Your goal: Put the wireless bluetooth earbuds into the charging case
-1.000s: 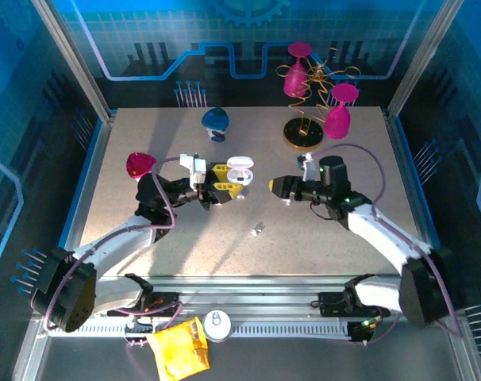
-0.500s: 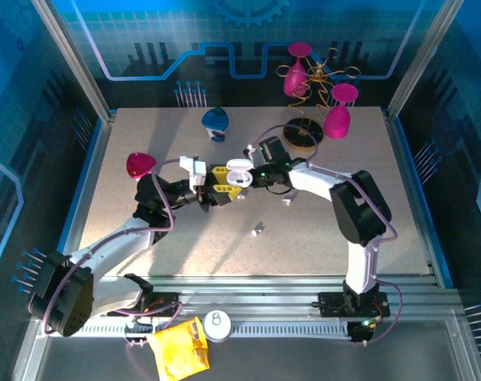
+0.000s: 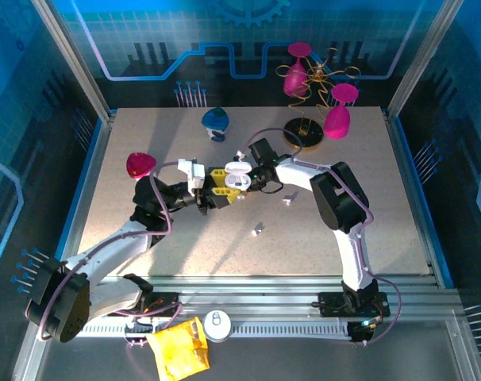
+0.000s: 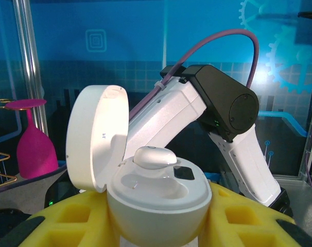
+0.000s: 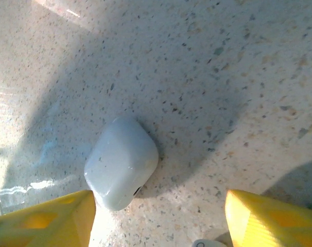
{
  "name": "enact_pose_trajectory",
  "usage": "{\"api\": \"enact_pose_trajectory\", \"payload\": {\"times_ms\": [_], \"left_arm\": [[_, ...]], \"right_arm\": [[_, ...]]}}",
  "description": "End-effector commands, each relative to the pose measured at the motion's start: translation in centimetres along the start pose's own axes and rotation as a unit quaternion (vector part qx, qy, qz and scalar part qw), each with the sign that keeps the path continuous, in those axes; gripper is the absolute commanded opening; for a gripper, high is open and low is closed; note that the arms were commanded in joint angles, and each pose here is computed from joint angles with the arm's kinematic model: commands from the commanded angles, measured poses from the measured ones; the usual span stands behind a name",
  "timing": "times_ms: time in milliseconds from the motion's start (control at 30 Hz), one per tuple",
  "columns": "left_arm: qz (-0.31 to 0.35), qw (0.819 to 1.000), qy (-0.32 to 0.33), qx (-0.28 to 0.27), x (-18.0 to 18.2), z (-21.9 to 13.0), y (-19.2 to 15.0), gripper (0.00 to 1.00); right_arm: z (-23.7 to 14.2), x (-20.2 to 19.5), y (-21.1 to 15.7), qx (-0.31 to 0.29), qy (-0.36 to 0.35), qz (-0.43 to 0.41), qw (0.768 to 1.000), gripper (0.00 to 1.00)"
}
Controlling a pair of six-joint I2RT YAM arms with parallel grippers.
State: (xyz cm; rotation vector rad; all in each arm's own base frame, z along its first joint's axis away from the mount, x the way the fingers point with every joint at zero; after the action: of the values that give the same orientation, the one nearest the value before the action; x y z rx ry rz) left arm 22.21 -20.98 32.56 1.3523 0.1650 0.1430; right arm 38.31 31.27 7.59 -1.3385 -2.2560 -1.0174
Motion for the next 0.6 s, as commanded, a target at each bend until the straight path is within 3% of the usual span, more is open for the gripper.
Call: {"api": "enact_pose_trajectory", "payload": {"times_ms": [0, 300, 567], "left_arm": [[0.019, 1.0, 0.013, -0.008, 0.1, -0.3, 0.3, 0.35], [0.012, 0.997, 0.071, 0.0, 1.7, -0.5, -0.5, 0.35], [0.006, 0.997, 0.077, 0.004, 2.1, -0.4, -0.9, 0.35]], "right_arm": [[0.3, 0.7, -1.6, 0.029, 0.02, -0.012, 0.999, 0.66], [-0.9, 1.7, -3.3, 0.032, 0.018, -0.027, 0.999, 0.6], [-1.4, 1.6, -4.6, 0.036, 0.012, -0.028, 0.999, 0.53]]}}
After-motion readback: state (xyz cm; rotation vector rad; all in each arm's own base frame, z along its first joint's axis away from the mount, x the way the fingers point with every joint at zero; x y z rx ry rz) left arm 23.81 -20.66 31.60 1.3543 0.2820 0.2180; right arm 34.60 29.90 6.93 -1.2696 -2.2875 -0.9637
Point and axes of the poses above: each hand's point on the last joint's axis, 136 mm out from that joint toward the fingers, its own z axis out along the fingers, its own x axis along the line the jaws close on, y = z × x, the point moved 5 cm from there along -z, back along the fingers, and after that the axes turned 2 degrees about -z, right-handed, at the moved point
